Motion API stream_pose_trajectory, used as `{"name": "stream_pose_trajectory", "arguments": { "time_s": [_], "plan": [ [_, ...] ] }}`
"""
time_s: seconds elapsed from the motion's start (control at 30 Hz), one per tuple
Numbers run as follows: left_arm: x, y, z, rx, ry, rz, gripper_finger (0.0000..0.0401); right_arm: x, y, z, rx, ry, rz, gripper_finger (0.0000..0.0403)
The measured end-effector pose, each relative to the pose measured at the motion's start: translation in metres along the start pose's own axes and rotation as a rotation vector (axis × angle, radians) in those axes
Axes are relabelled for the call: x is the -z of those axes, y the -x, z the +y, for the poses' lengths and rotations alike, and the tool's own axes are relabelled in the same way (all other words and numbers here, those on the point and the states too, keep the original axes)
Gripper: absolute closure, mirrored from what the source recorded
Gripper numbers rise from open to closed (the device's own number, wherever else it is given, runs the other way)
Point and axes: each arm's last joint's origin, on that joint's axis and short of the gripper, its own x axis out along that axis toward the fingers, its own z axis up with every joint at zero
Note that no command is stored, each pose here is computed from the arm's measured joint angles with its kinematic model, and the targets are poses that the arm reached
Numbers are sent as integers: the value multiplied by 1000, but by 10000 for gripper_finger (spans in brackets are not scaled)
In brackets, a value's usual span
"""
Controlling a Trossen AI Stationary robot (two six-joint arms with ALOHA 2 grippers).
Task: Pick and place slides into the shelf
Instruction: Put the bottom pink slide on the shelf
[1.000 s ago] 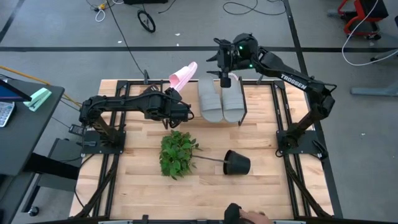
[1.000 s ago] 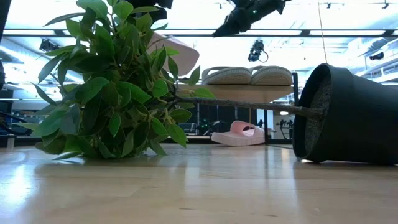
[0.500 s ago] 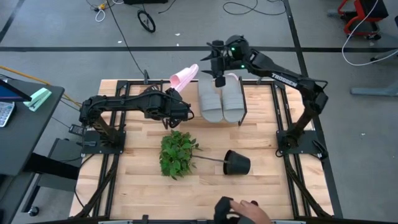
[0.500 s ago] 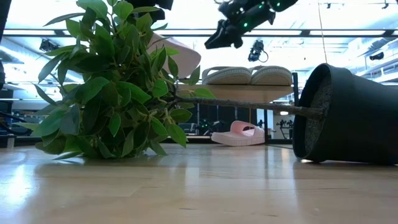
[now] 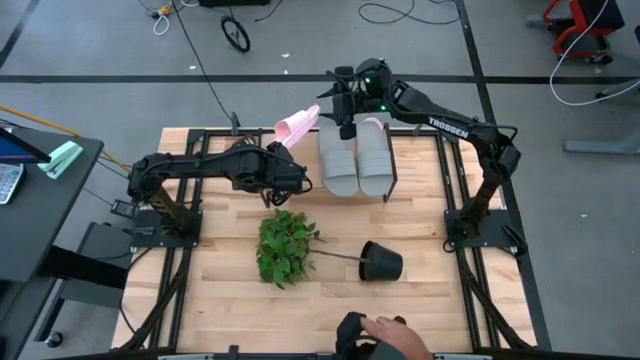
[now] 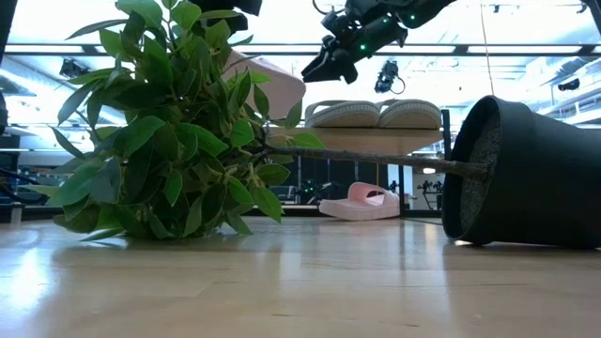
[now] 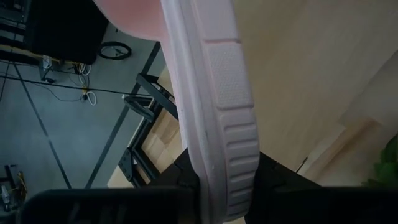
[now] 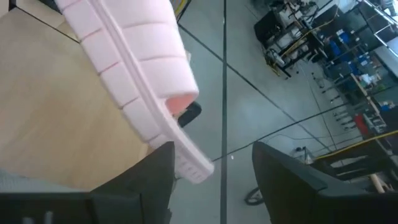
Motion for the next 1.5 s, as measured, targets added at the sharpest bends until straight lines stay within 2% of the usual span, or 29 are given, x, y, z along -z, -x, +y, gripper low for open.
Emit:
{"name": "stream_pose_trajectory", "arguments": {
  "time_s": [0.17,0.43,0.63,0.9,1.27,1.5],
  "plan": [
    [0,-1,1,-1,8,2,325,0,0,0,-4,-11,3,183],
    [0,-1,1,-1,27,2,332,-1,2,0,6,-123,8,183],
    [0,-1,0,3,34,4,330,-1,2,-3,64,-137,40,183],
    [0,-1,0,23,55,17,329,-1,3,-4,81,-121,57,183],
    [0,-1,0,28,80,20,332,-2,3,-1,56,182,72,183],
    [0,-1,0,30,86,22,333,-8,1,4,38,214,59,183]
  ]
}}
